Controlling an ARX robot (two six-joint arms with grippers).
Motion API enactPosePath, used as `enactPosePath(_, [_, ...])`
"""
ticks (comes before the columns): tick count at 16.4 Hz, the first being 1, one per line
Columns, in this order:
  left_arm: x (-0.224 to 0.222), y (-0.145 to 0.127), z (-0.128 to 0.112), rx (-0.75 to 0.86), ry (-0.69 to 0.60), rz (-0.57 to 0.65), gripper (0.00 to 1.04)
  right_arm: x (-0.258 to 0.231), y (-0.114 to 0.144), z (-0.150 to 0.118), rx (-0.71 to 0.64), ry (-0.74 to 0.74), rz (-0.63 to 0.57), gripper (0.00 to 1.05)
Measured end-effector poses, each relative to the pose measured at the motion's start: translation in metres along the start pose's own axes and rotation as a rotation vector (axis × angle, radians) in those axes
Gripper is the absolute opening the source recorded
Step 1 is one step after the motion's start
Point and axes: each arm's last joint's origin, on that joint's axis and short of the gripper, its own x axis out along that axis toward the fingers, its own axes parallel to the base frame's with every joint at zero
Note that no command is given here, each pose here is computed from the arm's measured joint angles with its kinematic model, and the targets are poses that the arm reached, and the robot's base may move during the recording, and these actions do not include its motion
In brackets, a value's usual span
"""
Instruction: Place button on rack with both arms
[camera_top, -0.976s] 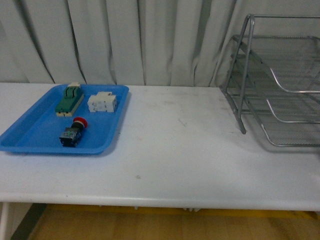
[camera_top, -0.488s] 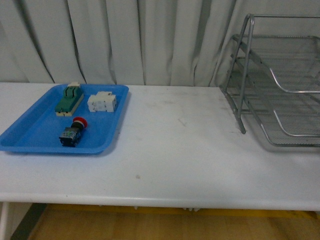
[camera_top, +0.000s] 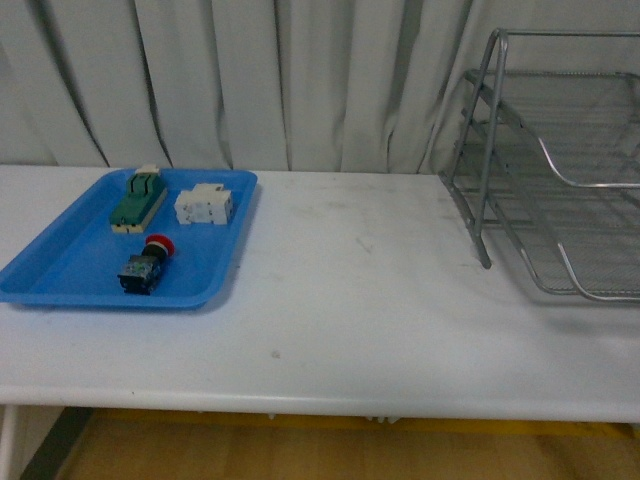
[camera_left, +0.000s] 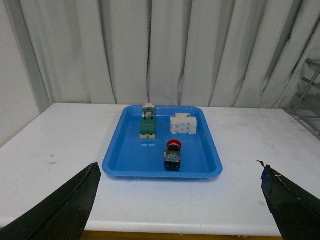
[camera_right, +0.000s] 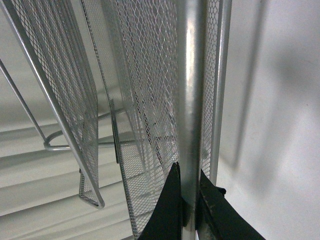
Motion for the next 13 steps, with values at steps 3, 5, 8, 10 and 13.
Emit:
enactPosePath(3, [0.0,0.0,0.0,0.0,0.0,0.0,0.98,-0.013,-0.005,-0.006,0.012,-0.009,-0.029,0.04])
enactPosePath(5, [0.0,0.0,0.0,0.0,0.0,0.0,0.98,-0.021,-0.009,-0.011,0.021,-0.009,-0.053,0.04])
enactPosePath(8, [0.0,0.0,0.0,0.0,0.0,0.0,0.98,-0.03,-0.012,-0.017,0.052,-0.014,-0.079,0.17])
enactPosePath(10, [0.0,0.0,0.0,0.0,0.0,0.0,0.98,-0.039,-0.016,-0.017,0.118,-0.018,-0.114,0.48])
enactPosePath(13, [0.0,0.0,0.0,0.0,0.0,0.0,0.98,-0.062,-0.017,-0.024,0.189,0.005,-0.158,0.91])
